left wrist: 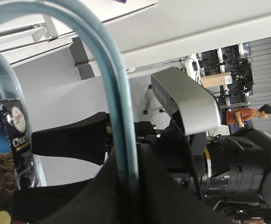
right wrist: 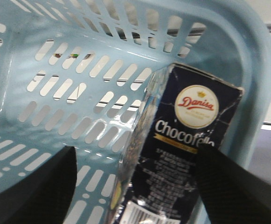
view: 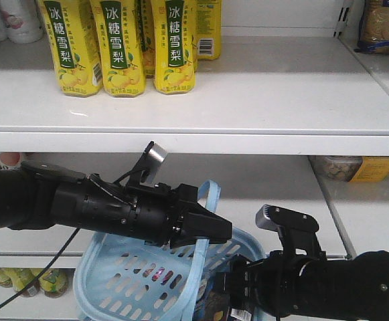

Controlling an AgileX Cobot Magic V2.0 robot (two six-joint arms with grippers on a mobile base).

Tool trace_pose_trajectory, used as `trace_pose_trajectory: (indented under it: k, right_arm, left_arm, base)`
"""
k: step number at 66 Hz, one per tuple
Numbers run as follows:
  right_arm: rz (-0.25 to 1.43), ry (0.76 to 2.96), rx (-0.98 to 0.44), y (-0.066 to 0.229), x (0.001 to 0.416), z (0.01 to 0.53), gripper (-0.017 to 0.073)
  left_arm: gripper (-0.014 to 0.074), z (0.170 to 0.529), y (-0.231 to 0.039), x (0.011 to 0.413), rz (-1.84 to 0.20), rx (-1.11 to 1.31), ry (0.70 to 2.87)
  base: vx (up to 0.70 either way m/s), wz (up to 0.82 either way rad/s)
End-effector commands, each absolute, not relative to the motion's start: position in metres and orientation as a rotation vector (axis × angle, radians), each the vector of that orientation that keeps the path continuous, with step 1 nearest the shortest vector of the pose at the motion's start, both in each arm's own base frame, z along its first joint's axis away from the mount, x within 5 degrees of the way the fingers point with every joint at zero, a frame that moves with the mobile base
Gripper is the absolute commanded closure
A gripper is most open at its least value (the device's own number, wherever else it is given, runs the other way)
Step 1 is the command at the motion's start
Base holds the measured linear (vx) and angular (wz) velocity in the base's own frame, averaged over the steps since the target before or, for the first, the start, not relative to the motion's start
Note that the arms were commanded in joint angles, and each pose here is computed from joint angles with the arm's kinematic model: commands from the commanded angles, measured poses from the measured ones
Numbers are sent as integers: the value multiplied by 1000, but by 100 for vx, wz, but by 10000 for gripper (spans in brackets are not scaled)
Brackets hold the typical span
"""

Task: Left arm holds basket, right arm returns cookies
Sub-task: 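Move the open right gripper down into the basket toward the Chocofello box, then close the right gripper on the Chocofello box inside the basket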

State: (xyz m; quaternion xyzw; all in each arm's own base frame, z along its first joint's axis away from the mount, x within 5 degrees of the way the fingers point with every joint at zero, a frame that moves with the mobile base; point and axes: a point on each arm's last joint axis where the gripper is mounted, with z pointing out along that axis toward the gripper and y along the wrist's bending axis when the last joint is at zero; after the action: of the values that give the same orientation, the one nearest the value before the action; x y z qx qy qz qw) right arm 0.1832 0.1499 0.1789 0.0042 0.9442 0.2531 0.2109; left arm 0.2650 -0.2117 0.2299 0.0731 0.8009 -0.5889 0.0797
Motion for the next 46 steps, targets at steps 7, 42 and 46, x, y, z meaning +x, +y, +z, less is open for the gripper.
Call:
trace_pose_trajectory:
  k: [7, 42, 46]
  right_arm:
    - [694, 2617, 4, 155, 191, 178, 60]
    - [660, 2711, 25, 158, 193, 158, 60]
    - [662, 2717, 23, 158, 192, 158, 60]
  left_arm:
    - [596, 260, -210, 272, -1765, 204, 2225]
    - [596, 260, -210, 272, -1764, 205, 2225]
    - [596, 260, -210, 272, -1764, 205, 2225]
  base:
    - [0, 0]
    - [0, 0]
    - [0, 0]
